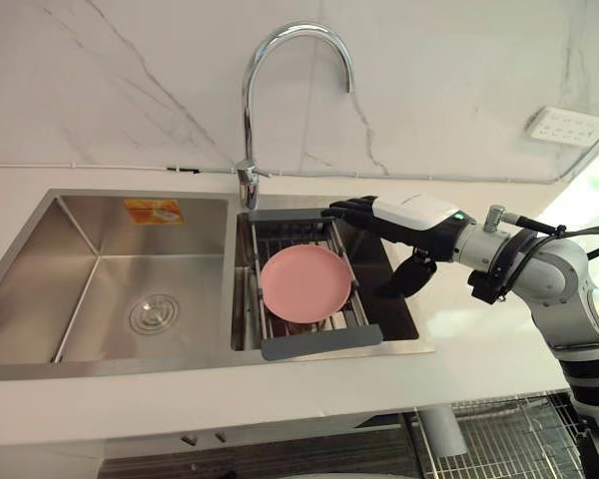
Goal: Walk over to the sink, pick up the cup, carry it to the dishwasher, place the cup inside the dishwasher, then close the dishwasher door
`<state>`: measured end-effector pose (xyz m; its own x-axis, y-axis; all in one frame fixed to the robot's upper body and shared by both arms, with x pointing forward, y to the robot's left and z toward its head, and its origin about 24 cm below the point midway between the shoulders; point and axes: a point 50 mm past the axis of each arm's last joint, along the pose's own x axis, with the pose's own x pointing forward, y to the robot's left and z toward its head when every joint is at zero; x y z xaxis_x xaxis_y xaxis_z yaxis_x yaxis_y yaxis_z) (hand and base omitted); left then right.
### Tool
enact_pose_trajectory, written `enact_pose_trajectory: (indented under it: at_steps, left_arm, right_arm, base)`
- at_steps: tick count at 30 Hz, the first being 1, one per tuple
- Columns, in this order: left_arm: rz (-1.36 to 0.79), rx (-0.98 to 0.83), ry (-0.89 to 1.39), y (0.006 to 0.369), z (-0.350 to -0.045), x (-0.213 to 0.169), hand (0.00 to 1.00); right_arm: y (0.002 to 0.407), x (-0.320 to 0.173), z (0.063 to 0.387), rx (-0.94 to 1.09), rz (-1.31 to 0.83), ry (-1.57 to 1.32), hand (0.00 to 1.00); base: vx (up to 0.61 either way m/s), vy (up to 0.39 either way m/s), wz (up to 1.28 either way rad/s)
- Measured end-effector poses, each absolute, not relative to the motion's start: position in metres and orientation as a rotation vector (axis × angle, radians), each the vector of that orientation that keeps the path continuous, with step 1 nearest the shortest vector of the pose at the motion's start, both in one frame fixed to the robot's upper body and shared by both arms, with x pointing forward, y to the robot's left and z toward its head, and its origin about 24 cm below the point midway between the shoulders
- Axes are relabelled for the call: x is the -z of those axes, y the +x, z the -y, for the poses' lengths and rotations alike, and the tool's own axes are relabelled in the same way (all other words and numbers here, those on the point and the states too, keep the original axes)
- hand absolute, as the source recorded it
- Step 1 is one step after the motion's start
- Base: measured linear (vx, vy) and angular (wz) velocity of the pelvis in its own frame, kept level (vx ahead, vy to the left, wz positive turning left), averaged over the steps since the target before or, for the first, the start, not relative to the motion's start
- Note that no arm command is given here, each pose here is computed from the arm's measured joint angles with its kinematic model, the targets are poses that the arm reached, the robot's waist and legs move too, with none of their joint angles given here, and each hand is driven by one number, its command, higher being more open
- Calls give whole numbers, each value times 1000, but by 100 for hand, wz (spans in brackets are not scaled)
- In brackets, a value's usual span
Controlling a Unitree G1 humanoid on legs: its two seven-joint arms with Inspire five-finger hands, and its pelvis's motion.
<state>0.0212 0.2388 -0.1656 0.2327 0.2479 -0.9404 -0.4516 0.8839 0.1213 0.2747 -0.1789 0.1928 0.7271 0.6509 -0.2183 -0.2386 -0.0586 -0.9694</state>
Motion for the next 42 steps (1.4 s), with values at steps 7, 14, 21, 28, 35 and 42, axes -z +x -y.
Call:
enact_pose_trajectory:
  at_steps: [7,14,21,28,35,42]
  left_arm:
    - [-1248,-481,-193,21,-239,166,100]
    - [-1248,-483,-195,20,-239,166,100]
    - [-1243,-483,-194,21,-239,166,100]
    - [-1241,-483,-193,21,-239,165,100]
    - [-1240,-482,-195,21,-239,165,100]
    - [-1237,-483,-196,21,-238,165,100]
  right_arm:
    - [277,-178,177,-810,315,-1472,100]
    - [273,-164,175,-841,285,-1522,100]
    - [272,-158,172,-834,306,-1545,100]
    - [272,-153,167,-821,318,-1510,100]
    - [277,-147,171,-782,286,-1465,100]
    - [281,-131,166,-782,246,-1452,100]
  base:
    - [-113,-40,0]
    - [-68,-25,0]
    - [-5,-3,-1]
    - [-25,-1,6]
    - [-36,0,9]
    - [-23,7,5]
